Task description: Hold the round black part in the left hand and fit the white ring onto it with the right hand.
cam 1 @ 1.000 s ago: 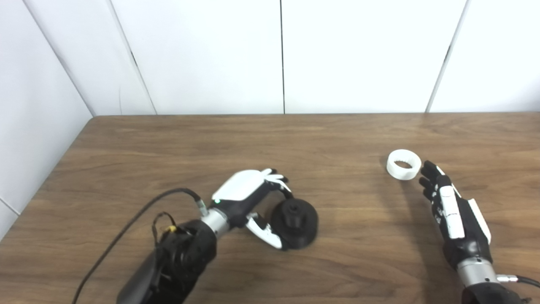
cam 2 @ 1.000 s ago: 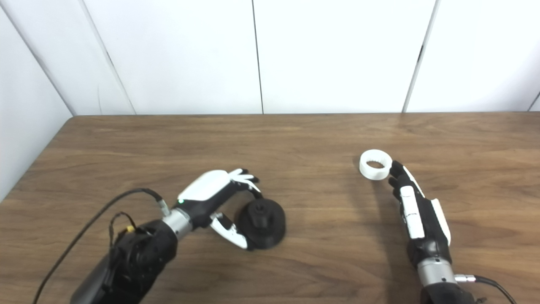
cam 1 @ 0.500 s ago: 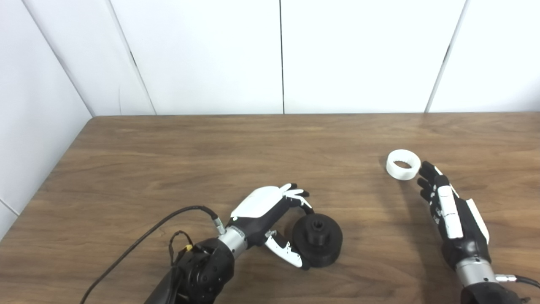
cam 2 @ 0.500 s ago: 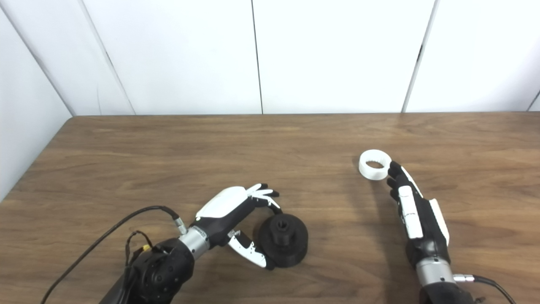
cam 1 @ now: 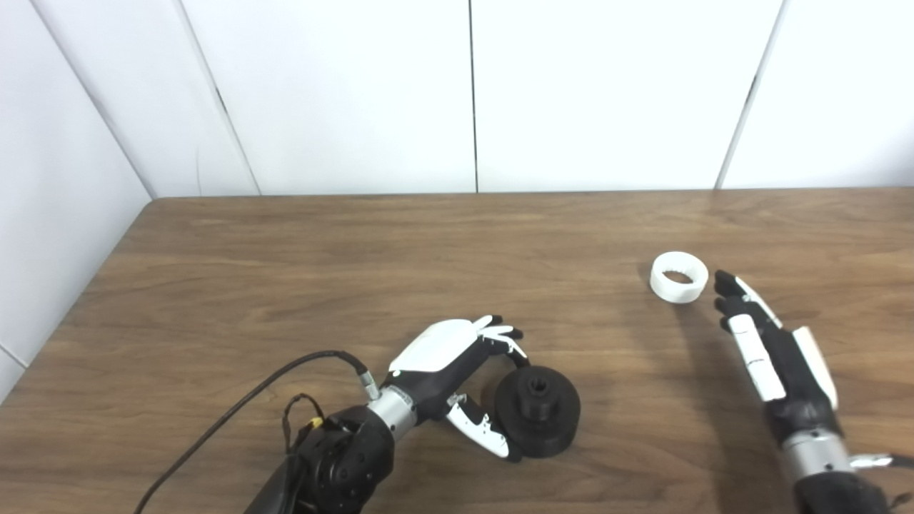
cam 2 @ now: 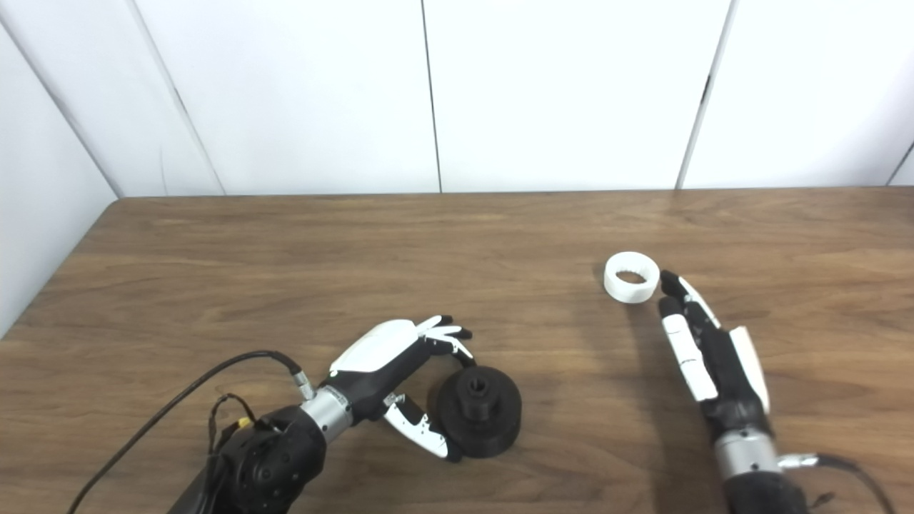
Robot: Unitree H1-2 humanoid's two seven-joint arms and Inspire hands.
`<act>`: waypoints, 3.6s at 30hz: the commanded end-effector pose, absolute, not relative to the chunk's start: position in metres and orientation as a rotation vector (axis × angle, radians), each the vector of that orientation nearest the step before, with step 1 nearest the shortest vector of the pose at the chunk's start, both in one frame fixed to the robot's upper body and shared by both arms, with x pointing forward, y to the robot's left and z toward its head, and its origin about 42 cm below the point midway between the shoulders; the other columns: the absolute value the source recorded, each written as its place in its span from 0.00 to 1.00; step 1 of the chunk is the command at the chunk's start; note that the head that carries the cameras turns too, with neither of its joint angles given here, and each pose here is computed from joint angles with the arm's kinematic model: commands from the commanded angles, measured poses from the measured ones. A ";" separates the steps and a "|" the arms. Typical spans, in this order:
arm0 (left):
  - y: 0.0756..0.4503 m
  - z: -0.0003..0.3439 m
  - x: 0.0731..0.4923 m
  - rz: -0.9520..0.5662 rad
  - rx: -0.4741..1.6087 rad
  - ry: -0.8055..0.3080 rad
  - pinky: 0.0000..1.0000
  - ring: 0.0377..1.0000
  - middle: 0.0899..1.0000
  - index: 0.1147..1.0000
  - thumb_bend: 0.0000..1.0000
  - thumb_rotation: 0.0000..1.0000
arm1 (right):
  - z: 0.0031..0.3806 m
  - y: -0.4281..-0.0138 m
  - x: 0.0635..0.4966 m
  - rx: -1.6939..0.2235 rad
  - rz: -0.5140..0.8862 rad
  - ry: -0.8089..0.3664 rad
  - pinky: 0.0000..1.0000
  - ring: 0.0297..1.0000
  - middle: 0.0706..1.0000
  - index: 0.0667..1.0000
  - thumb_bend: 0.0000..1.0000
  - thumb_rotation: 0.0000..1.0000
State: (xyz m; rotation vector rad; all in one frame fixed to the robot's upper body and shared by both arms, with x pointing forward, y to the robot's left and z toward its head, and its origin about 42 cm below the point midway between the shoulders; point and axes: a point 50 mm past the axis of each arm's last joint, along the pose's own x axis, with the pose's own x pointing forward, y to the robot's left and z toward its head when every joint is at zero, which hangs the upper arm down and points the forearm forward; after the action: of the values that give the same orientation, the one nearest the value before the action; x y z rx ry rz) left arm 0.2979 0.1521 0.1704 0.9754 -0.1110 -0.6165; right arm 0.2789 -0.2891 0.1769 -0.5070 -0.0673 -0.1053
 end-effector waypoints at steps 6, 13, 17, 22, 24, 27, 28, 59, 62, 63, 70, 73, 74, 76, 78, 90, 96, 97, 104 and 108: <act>0.159 0.169 0.302 -0.562 1.011 -0.132 0.93 0.98 0.90 0.57 0.91 0.20 | 0.240 -0.307 0.305 -0.604 -0.144 -0.221 0.87 0.89 0.88 0.80 0.63 0.65; 0.163 0.166 0.305 -0.545 1.010 -0.132 0.91 0.98 0.90 0.57 0.91 0.20 | 0.253 -0.319 0.311 -0.642 -0.123 -0.243 0.83 0.86 0.85 0.78 0.62 0.58; 0.164 0.164 0.308 -0.533 1.019 -0.138 0.91 0.98 0.90 0.56 0.91 0.21 | 0.255 -0.324 0.319 -0.676 -0.127 -0.226 0.84 0.86 0.85 0.78 0.68 0.52; 0.168 0.165 0.308 -0.534 1.024 -0.136 0.91 0.98 0.90 0.56 0.90 0.21 | 0.261 -0.327 0.340 -0.735 -0.093 -0.192 0.88 0.91 0.89 0.77 0.82 0.43; 0.169 0.165 0.308 -0.532 1.029 -0.136 0.91 0.98 0.90 0.57 0.90 0.20 | 0.264 -0.328 0.353 -0.779 -0.080 -0.194 0.88 0.91 0.90 0.75 0.87 0.42; 0.169 0.164 0.309 -0.531 1.026 -0.132 0.91 0.98 0.90 0.56 0.91 0.20 | 0.270 -0.325 0.370 -0.857 -0.074 -0.190 0.87 0.91 0.90 0.73 0.92 0.41; 0.169 0.165 0.309 -0.534 1.023 -0.131 0.91 0.98 0.90 0.57 0.91 0.20 | 0.272 -0.323 0.375 -0.876 -0.069 -0.190 0.87 0.91 0.90 0.72 0.94 0.40; 0.182 0.179 0.309 -0.544 1.005 -0.101 0.92 0.99 0.91 0.59 0.90 0.19 | 0.251 -0.302 0.436 -1.067 0.059 -0.005 0.88 0.98 0.93 0.72 0.99 0.37; 0.183 0.181 0.310 -0.551 1.006 -0.102 0.91 1.00 0.91 0.60 0.89 0.19 | 0.251 -0.300 0.436 -1.067 0.063 0.004 0.89 0.99 0.93 0.72 0.99 0.37; 0.184 0.182 0.311 -0.551 1.004 -0.103 0.91 1.00 0.91 0.59 0.89 0.19 | 0.251 -0.300 0.436 -1.069 0.064 0.007 0.89 0.99 0.93 0.72 0.99 0.37; 0.184 0.184 0.312 -0.552 1.008 -0.102 0.91 1.00 0.91 0.59 0.89 0.20 | 0.251 -0.300 0.437 -1.096 0.076 0.017 0.89 0.98 0.93 0.71 0.99 0.38; 0.183 0.183 0.311 -0.548 1.007 -0.112 0.91 0.99 0.91 0.59 0.89 0.19 | 0.249 -0.300 0.438 -1.095 0.076 0.022 0.89 0.98 0.93 0.71 0.98 0.38; 0.183 0.183 0.311 -0.547 1.007 -0.115 0.91 0.99 0.91 0.58 0.89 0.19 | 0.248 -0.300 0.438 -1.093 0.076 0.025 0.89 0.98 0.93 0.71 0.97 0.37; 0.183 0.184 0.311 -0.549 1.009 -0.112 0.91 0.99 0.91 0.59 0.89 0.19 | 0.246 -0.300 0.439 -1.094 0.075 0.031 0.88 0.98 0.93 0.71 0.97 0.38; 0.183 0.185 0.310 -0.545 1.006 -0.106 0.92 1.00 0.91 0.59 0.89 0.19 | 0.244 -0.300 0.440 -1.093 0.075 0.036 0.88 0.98 0.93 0.70 0.96 0.37; 0.184 0.188 0.308 -0.551 1.007 -0.109 0.90 0.99 0.91 0.59 0.89 0.19 | 0.236 -0.302 0.442 -1.083 0.077 0.050 0.88 0.98 0.93 0.69 0.93 0.35; 0.185 0.189 0.307 -0.556 1.001 -0.105 0.90 1.00 0.91 0.59 0.89 0.19 | 0.234 -0.304 0.444 -1.088 0.076 0.057 0.88 0.98 0.93 0.69 0.93 0.36; 0.185 0.189 0.307 -0.556 1.001 -0.105 0.90 1.00 0.91 0.59 0.89 0.19 | 0.234 -0.304 0.444 -1.088 0.077 0.057 0.88 0.98 0.93 0.69 0.93 0.36; 0.184 0.190 0.308 -0.553 1.002 -0.108 0.90 1.00 0.91 0.59 0.89 0.19 | 0.231 -0.304 0.446 -1.072 0.075 0.055 0.88 0.98 0.93 0.68 0.92 0.36; 0.184 0.189 0.308 -0.548 0.999 -0.105 0.90 1.00 0.91 0.59 0.90 0.19 | 0.230 -0.304 0.446 -1.068 0.076 0.048 0.88 0.98 0.93 0.66 0.91 0.37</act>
State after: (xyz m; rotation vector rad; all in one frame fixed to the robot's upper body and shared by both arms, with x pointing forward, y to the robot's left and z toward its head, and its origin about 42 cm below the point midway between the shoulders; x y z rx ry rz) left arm 0.3044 0.1815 0.1768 0.9884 -0.0634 -0.5807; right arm 0.4337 -0.3082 0.2016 -1.0660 0.1500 0.1118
